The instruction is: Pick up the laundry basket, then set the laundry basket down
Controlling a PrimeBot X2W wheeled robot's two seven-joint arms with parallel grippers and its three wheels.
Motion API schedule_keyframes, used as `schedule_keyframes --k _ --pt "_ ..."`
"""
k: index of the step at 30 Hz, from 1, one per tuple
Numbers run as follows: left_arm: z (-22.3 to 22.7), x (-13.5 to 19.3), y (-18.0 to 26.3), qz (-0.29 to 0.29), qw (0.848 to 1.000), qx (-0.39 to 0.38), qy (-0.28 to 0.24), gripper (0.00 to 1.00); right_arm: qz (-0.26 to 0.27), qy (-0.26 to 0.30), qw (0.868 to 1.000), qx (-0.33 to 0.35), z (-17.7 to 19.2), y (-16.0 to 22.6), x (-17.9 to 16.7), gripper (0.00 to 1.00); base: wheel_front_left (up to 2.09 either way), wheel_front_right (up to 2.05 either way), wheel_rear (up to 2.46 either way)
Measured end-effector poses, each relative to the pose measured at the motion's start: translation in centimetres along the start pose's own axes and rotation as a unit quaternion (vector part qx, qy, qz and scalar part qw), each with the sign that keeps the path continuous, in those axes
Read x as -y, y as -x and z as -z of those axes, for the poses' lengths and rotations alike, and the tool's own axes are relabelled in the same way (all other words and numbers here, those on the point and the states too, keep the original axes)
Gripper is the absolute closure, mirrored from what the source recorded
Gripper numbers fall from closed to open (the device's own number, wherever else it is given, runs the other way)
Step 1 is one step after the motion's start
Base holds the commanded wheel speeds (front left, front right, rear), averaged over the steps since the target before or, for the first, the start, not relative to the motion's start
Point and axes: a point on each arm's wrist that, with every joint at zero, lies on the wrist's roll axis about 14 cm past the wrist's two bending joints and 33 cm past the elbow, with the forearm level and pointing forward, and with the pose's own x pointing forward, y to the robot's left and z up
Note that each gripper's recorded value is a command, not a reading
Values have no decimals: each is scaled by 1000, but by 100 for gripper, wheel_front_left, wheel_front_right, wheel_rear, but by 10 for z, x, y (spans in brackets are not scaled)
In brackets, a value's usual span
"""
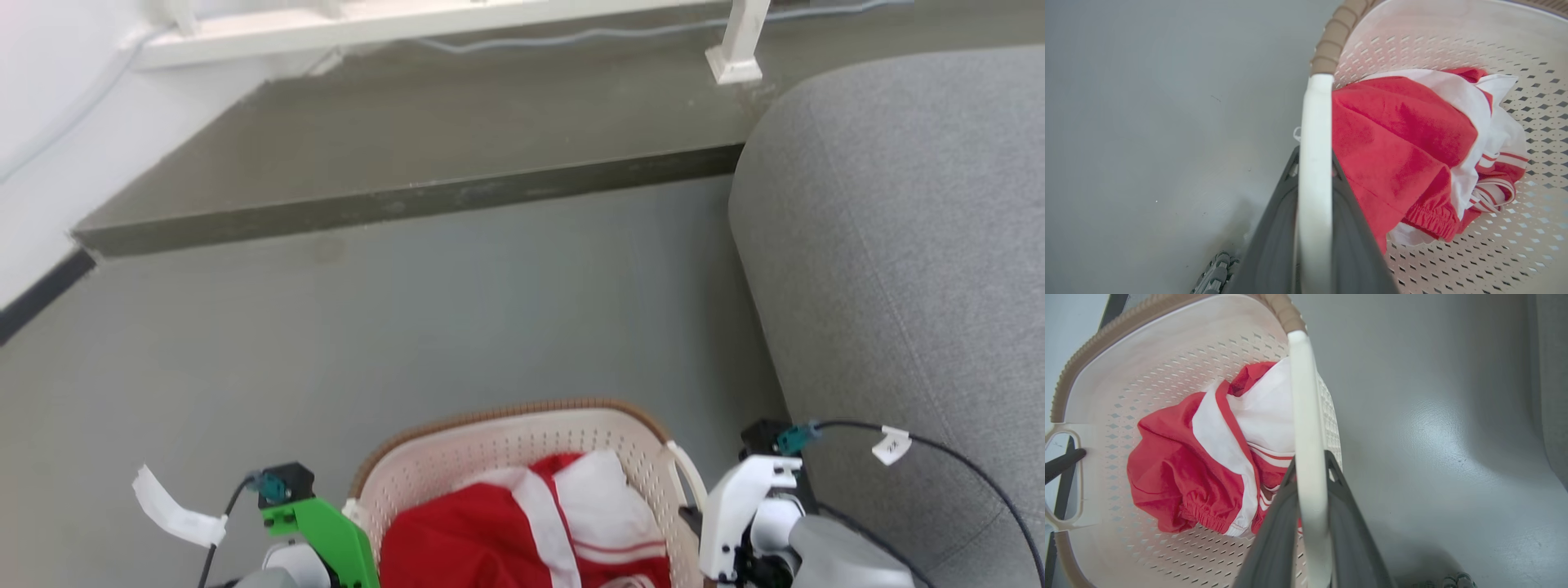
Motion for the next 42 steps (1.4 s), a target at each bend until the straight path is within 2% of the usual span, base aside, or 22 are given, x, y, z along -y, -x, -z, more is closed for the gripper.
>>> schedule_keyframes --k 24,42 --pt "25 4 21 6 1000 -9 -2 100 -4 -8 1000 -8 35 20 -4 100 0 0 0" --pt "25 9 21 12 1000 -6 -1 100 -3 -17 1000 -7 36 22 -3 100 0 0 0"
